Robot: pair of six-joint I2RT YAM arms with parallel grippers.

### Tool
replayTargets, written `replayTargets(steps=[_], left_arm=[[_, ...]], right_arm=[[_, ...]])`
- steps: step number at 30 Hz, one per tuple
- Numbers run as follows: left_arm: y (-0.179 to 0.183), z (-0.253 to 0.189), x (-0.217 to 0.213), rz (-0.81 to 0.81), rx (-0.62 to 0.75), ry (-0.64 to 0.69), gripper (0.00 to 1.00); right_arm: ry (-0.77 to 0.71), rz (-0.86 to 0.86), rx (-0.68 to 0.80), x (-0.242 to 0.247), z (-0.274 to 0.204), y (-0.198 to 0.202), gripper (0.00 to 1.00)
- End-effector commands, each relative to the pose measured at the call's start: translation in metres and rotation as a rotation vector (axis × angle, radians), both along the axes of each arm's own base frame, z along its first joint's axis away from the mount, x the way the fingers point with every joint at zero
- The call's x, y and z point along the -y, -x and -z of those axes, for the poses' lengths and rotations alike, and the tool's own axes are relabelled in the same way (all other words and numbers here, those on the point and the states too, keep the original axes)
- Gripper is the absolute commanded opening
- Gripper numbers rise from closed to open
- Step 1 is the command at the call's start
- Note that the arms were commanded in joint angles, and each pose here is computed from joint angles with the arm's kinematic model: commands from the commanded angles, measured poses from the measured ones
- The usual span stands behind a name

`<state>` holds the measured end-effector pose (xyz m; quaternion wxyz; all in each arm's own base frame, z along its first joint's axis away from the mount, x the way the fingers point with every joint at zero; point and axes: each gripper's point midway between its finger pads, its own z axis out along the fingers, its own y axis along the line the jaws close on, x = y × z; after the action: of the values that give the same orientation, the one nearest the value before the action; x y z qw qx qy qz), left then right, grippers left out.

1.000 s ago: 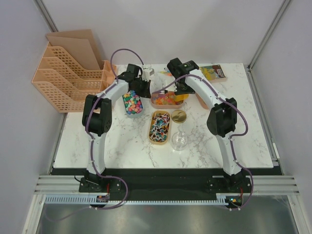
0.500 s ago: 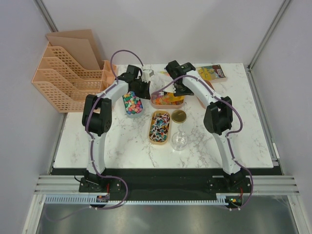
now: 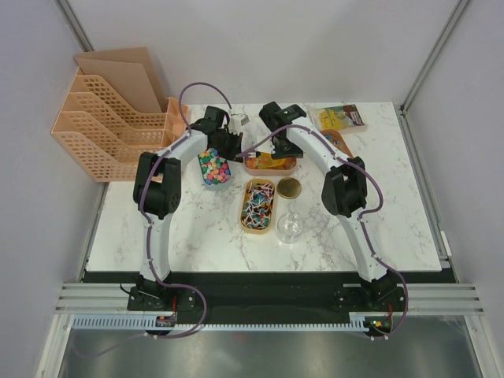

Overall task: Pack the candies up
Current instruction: Scoop the fake candies from the storage box.

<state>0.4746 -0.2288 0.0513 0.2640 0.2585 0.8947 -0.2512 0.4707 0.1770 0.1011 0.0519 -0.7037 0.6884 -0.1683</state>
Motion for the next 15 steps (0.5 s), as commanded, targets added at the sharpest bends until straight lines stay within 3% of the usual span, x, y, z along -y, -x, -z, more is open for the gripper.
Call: replayTargets(steps=[1,15], left_arm=[[0.001,-0.005,0.009,0.009,-0.013,0.046,0.02],[0.004,-0.013,0.014,0.007,-0.013,0.057,0.02]], right_arm=[[0.026,-0.022,-0.110,0.003,0.005,0.023,0.00],[-0.090,-0.012,-0.088,-0.021,0.025,0.010,0.01]])
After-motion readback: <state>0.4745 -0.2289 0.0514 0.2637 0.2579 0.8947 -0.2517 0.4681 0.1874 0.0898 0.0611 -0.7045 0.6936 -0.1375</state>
